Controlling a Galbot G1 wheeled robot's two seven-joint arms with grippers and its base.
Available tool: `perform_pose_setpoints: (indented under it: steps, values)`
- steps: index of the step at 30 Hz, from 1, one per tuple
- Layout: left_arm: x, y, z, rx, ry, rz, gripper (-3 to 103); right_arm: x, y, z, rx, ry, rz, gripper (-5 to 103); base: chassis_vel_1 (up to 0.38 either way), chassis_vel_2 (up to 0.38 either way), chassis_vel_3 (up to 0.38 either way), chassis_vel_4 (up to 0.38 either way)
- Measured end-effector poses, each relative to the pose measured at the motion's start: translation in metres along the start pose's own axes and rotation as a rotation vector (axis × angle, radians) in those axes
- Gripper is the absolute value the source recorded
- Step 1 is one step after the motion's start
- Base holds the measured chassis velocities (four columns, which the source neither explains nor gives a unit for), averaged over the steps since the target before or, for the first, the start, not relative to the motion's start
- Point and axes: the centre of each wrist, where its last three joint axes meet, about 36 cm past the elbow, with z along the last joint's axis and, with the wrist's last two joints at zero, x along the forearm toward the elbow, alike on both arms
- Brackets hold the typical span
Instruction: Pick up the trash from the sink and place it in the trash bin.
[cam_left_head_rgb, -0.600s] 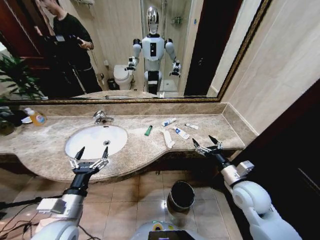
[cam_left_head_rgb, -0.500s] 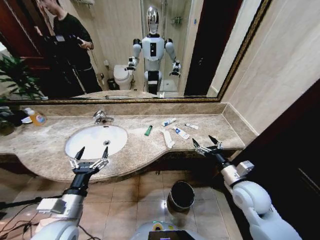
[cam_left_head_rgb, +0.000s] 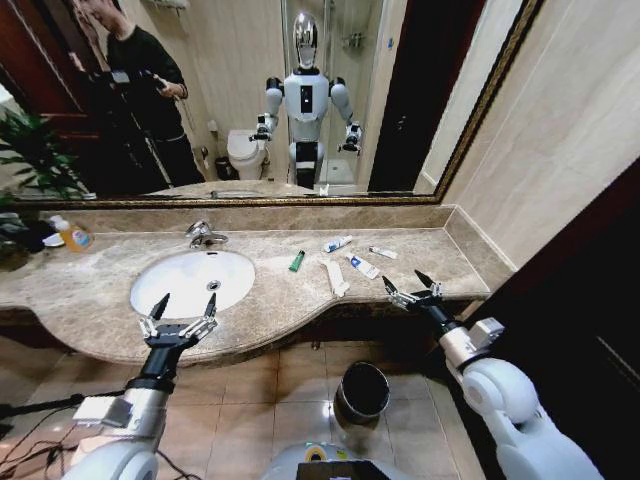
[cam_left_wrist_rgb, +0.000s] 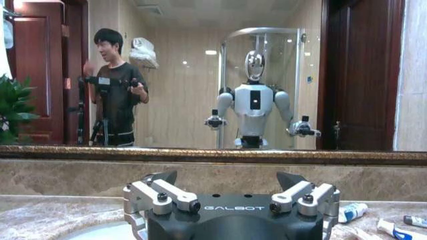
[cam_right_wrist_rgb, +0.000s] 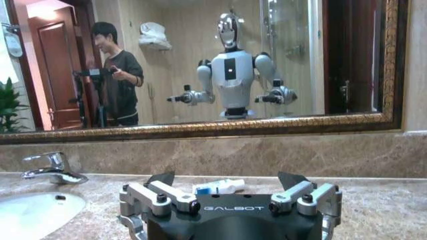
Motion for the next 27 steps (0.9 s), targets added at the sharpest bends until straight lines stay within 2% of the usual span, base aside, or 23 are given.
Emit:
perform_pose_setpoints:
  steps: [15, 22, 27]
  values:
    - [0.0, 0.0, 0.0, 0.0, 0.0, 0.0, 100, -0.002, -0.002, 0.002, 0.009, 0.04, 0.009, 100, 0.0, 0.0, 0.0, 0.0]
    - [0.0, 0.0, 0.0, 0.0, 0.0, 0.0, 100, -0.009, 0.001, 0.007, 0.014, 0.049, -0.024, 100, 0.0, 0.0, 0.0, 0.0]
    - [0.0, 0.0, 0.0, 0.0, 0.0, 0.0, 100, -0.024, -0.005, 0.009, 0.035, 0.059, -0.094, 100, 0.0, 0.0, 0.0, 0.0]
